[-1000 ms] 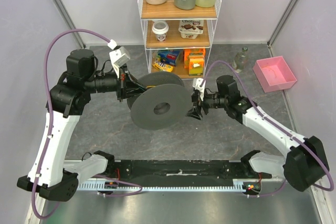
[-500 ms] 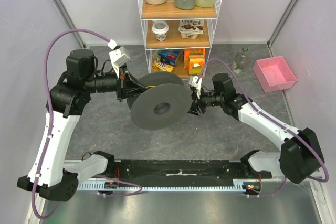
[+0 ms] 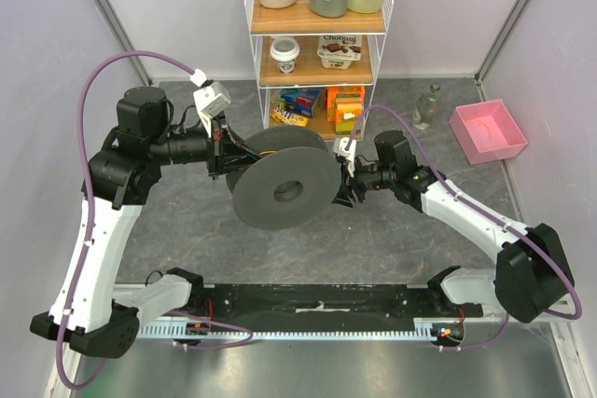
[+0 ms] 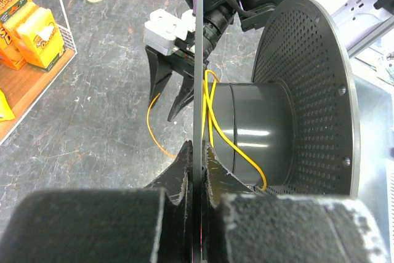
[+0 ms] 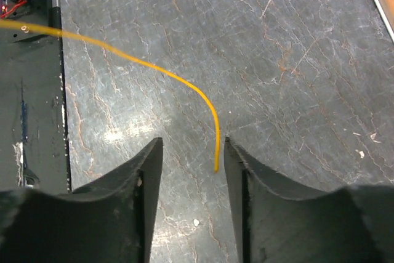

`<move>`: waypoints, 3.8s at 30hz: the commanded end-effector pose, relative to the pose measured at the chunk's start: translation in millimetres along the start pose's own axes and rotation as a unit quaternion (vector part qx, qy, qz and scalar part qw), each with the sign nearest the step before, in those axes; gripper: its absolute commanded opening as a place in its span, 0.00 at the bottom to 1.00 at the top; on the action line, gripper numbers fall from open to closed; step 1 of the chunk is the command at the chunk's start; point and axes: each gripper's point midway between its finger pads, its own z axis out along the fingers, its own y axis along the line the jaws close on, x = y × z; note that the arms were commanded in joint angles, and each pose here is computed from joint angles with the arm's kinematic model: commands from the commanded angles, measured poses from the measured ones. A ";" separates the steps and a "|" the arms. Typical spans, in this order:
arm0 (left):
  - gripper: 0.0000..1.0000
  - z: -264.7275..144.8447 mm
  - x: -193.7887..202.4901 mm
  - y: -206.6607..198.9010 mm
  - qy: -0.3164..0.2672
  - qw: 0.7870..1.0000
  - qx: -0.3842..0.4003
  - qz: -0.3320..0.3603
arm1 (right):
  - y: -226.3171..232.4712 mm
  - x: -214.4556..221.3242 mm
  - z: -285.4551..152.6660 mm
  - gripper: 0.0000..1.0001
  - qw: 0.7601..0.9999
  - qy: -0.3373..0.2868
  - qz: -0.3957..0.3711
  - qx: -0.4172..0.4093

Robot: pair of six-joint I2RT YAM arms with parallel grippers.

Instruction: Wrap the cables

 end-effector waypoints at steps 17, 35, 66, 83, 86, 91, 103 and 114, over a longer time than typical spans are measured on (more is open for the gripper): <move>0.02 -4.7 -14.4 -17.3 -0.028 0.999 0.031 0.012 | -12.9 -33.1 -14.3 0.76 0.999 -0.019 -0.019 0.029; 0.02 -3.7 -12.5 -18.1 -0.027 0.999 0.037 0.009 | -8.5 -34.5 -8.6 0.55 0.999 -0.012 -0.034 -0.006; 0.02 -15.3 -51.8 77.9 -0.120 0.965 -0.230 -0.038 | 13.0 -13.9 -19.5 0.00 1.000 -0.013 -0.001 0.017; 0.02 -4.3 7.6 155.6 -0.096 0.904 -0.389 -0.148 | 84.3 -80.4 -16.7 0.00 0.997 -0.051 -0.037 -0.036; 0.02 6.5 32.0 157.6 -0.060 0.909 -0.389 -0.138 | 102.6 -106.7 -19.4 0.00 0.995 -0.069 -0.055 -0.053; 0.02 24.8 69.4 145.9 0.000 0.931 -0.352 -0.099 | 102.9 -145.1 -22.8 0.00 0.992 -0.093 -0.067 -0.042; 0.02 31.7 113.9 74.7 0.072 0.983 -0.169 -0.013 | 50.8 -200.4 -25.9 0.00 0.988 -0.121 -0.083 0.041; 0.02 30.4 108.4 35.5 0.075 0.993 -0.079 0.035 | 23.5 -201.9 -20.2 0.00 0.989 -0.115 -0.072 0.050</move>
